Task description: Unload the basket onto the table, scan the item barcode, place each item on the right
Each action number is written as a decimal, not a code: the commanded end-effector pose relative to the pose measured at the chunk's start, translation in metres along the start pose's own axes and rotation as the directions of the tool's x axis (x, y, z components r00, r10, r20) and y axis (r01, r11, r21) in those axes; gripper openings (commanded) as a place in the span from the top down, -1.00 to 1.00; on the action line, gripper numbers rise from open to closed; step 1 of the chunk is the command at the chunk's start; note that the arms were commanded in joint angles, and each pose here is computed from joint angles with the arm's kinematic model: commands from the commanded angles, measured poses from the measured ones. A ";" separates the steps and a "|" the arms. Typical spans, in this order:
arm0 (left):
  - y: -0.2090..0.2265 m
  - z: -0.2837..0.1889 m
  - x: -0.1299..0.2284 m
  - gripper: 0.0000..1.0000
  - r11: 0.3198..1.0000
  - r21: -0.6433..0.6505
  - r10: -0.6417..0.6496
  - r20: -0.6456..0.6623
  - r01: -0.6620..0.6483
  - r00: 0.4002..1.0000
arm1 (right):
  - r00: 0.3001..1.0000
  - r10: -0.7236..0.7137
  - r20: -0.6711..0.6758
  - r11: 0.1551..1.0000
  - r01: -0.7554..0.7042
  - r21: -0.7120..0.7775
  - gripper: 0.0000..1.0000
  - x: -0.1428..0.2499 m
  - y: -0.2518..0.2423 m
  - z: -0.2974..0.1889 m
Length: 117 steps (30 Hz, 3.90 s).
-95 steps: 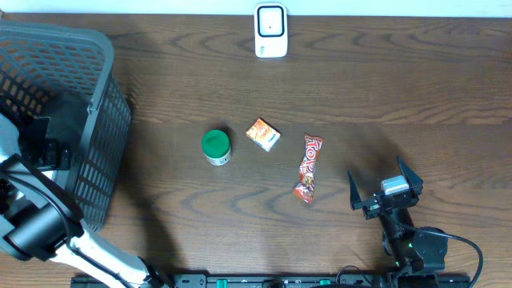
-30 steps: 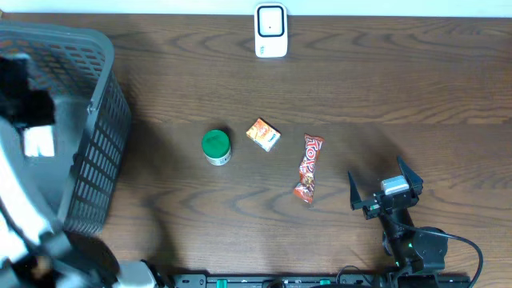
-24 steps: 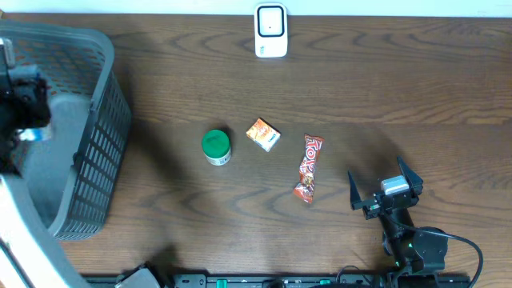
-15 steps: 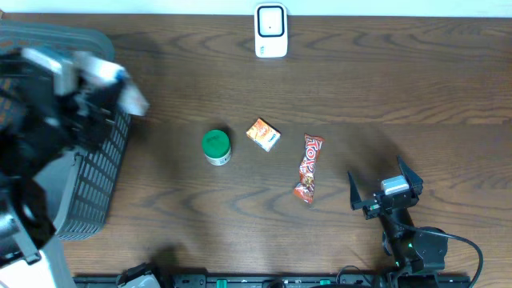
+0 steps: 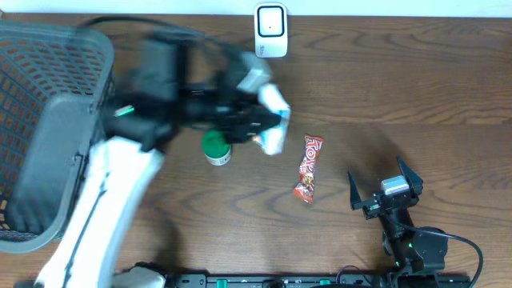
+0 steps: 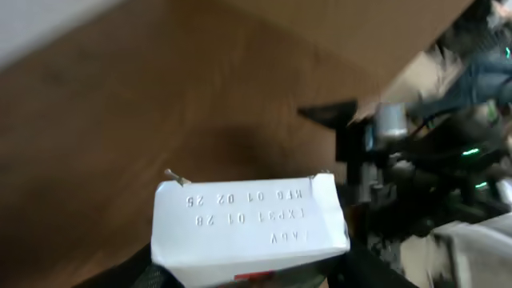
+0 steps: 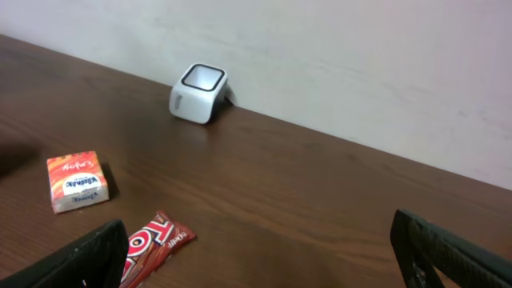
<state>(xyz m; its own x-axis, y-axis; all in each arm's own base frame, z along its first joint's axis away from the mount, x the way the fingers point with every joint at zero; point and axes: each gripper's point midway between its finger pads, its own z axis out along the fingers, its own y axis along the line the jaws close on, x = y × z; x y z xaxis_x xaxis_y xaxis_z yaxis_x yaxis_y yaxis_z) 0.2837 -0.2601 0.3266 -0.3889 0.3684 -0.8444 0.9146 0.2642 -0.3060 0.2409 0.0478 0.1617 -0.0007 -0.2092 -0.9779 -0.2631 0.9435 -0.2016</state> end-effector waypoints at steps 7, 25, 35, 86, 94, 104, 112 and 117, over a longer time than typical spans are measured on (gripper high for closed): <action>0.036 0.146 0.099 -0.02 0.996 0.015 -0.076 -0.346 0.087 0.935 | 1.000 0.013 0.000 1.000 -0.013 0.006 -0.99 0.001 -0.002 0.000; 0.089 0.195 0.155 -0.10 0.848 -0.347 -0.513 -0.351 0.400 0.783 | 1.000 0.013 0.000 1.000 -0.013 0.006 -0.99 0.001 -0.002 0.000; 0.138 0.184 0.146 -0.43 0.156 -0.553 -0.900 0.262 0.819 0.348 | 1.000 0.013 0.000 1.000 -0.013 0.006 -0.99 0.001 -0.002 0.000; 0.029 -0.124 0.066 -0.96 0.345 -0.921 -0.363 0.049 0.183 0.931 | 0.323 0.784 -0.529 0.175 -0.934 -0.311 -0.99 -0.030 0.099 -0.028; -0.006 -0.225 -0.014 -0.96 0.301 -0.896 0.034 0.353 0.328 0.935 | 0.374 0.774 -0.511 0.188 -0.906 -0.379 -0.98 -0.043 0.100 -0.031; -0.026 -0.353 -0.089 -0.96 -0.030 -0.929 0.487 0.308 0.368 0.818 | 0.357 0.778 -0.518 0.222 -0.926 -0.305 -0.98 -0.025 0.098 -0.027; 0.028 -0.360 -0.063 -0.97 -0.158 -0.964 0.344 0.147 0.212 0.927 | 0.353 0.827 -0.438 0.367 -0.928 -0.056 -0.98 -0.024 0.065 -0.026; 0.041 -0.322 -0.056 -0.97 0.047 -0.991 0.322 0.136 0.127 0.937 | 0.344 0.812 -0.471 0.422 -0.904 0.067 -0.99 -0.034 0.053 -0.028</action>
<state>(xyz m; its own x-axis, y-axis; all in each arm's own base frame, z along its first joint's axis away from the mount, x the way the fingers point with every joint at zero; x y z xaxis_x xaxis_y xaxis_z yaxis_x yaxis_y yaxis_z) 0.3080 0.0412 0.5028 -0.1067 0.2848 -0.9526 -0.2715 0.9133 0.3035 0.1879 0.1110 0.1702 -0.7098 0.5881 -0.3877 -0.0458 0.5106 0.8586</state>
